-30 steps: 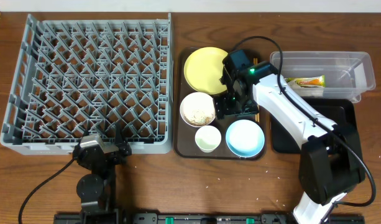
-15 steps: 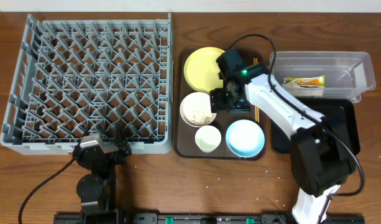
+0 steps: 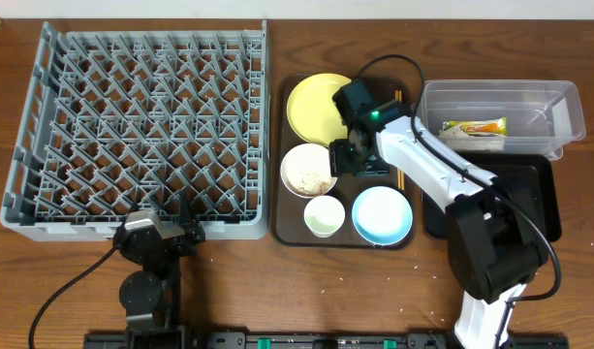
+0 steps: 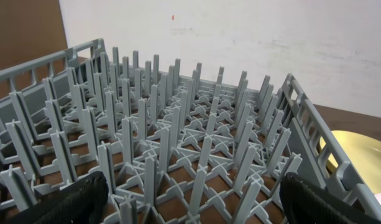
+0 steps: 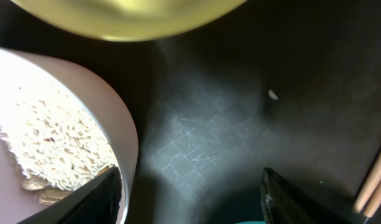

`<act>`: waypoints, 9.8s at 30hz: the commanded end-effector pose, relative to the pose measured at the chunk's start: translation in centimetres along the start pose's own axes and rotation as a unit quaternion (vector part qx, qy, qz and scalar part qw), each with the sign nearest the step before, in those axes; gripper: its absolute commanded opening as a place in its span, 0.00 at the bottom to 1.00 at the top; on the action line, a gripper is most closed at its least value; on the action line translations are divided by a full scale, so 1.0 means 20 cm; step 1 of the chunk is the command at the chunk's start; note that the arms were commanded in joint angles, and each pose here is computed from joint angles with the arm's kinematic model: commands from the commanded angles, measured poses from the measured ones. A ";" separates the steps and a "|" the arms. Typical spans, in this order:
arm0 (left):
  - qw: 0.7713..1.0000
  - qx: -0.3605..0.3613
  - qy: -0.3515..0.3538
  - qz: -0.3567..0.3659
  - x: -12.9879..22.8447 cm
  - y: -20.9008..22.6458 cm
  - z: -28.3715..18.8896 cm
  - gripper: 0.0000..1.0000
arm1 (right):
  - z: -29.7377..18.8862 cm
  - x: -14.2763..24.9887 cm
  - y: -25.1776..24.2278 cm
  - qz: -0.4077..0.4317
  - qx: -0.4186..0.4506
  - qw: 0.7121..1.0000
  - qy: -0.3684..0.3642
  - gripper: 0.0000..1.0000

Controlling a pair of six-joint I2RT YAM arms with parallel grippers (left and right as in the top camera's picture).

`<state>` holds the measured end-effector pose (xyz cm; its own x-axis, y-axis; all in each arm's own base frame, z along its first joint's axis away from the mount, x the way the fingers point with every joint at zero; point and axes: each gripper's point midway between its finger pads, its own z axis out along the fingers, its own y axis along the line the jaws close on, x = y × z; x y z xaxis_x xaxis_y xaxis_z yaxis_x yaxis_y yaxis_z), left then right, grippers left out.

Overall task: Sort waste into correct bins and load items into the dishwasher
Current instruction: 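Grasp the rim of the pink rice bowl with the right gripper, then carry the pink bowl to the black tray and tip out the rice, then return the emptied pink bowl to the dark tray and release, then grasp the small white cup with the right gripper and lift it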

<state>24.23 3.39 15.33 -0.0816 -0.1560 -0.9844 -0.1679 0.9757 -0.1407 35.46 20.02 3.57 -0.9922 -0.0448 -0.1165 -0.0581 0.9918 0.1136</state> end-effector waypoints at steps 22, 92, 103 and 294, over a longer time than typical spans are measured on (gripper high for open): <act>1.000 -0.011 0.025 0.004 0.08 0.03 0.00 0.89 | -0.16 -0.16 -0.32 0.030 0.083 0.996 -0.010 0.70; 1.000 -0.011 0.025 0.004 0.08 0.03 0.00 0.89 | -0.89 -0.12 -0.05 -0.089 -0.029 0.995 -0.036 0.01; 1.000 -0.011 0.025 0.004 0.08 0.03 0.00 0.89 | -1.00 0.03 -0.38 -0.075 -0.145 0.987 -0.005 0.01; 1.000 -0.011 0.025 0.004 0.08 0.03 0.00 0.89 | -0.10 0.54 0.14 -0.071 -0.030 0.994 0.081 0.25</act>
<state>24.23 3.39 15.33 -0.0816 -0.1560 -0.9844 -0.1679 0.9757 -0.1407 24.68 22.50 5.67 -0.9712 -0.2380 0.0128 -0.2305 0.9515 0.2039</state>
